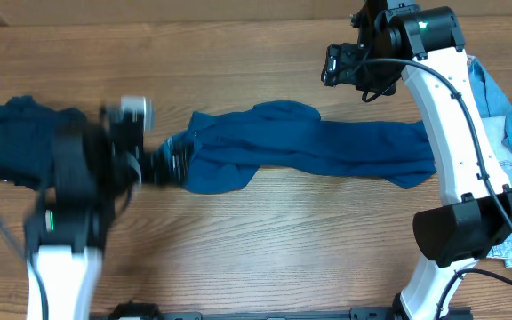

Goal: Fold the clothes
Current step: 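Grasp the teal garment's left end with the left gripper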

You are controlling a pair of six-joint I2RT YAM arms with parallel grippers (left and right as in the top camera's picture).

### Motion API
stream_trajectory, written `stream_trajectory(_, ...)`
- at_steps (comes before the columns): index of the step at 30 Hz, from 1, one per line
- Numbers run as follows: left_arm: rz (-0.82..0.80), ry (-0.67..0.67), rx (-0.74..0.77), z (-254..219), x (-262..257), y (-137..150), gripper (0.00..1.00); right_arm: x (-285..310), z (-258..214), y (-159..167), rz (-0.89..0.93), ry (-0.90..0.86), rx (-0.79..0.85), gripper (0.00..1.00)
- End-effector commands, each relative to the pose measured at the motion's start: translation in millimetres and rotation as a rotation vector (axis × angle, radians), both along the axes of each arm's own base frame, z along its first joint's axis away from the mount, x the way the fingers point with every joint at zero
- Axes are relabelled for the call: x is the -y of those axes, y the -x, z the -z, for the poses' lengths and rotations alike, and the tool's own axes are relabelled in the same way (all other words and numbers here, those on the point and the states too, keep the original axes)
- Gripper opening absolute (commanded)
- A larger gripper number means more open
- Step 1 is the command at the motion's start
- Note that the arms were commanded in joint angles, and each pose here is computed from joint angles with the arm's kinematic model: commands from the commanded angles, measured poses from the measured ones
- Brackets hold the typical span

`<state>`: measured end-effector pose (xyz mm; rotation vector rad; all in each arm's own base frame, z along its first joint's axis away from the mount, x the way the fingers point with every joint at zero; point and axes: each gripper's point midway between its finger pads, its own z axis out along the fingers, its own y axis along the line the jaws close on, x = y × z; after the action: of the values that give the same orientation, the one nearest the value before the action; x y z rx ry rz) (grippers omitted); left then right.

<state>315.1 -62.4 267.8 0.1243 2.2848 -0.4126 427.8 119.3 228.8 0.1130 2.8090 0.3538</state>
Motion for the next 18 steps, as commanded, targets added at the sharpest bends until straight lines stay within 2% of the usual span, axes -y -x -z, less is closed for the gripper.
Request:
stream_trajectory(1, 0.039, 0.073, -0.087, -7.6, 16.3, -58.9, 1.00, 3.4, -13.9, 5.3, 0.019, -0.005, 0.018, 0.86)
stream_trajectory(5, 0.130, 0.167, -0.186, 29.5, 38.3, -101.0, 1.00, 4.3, -12.3, 9.4, 0.019, 0.000, 0.000, 0.86)
stream_trajectory(13, 0.038, 0.079, -0.419, 151.2, 21.4, -134.5, 1.00, 5.5, -10.0, 15.0, 0.019, 0.005, -0.024, 0.88)
stream_trajectory(15, 0.036, 0.080, -0.466, 180.8, 21.7, -139.3, 0.93, 6.1, -9.0, 17.8, 0.018, 0.008, -0.036, 0.87)
stream_trajectory(17, 0.040, 0.086, -0.498, 204.0, 23.5, -142.6, 0.81, 6.6, -8.3, 19.9, 0.019, 0.011, -0.045, 0.88)
stream_trajectory(18, 0.041, 0.085, -0.510, 213.3, 24.6, -143.7, 0.79, 6.6, -8.3, 19.9, 0.019, 0.011, -0.045, 0.88)
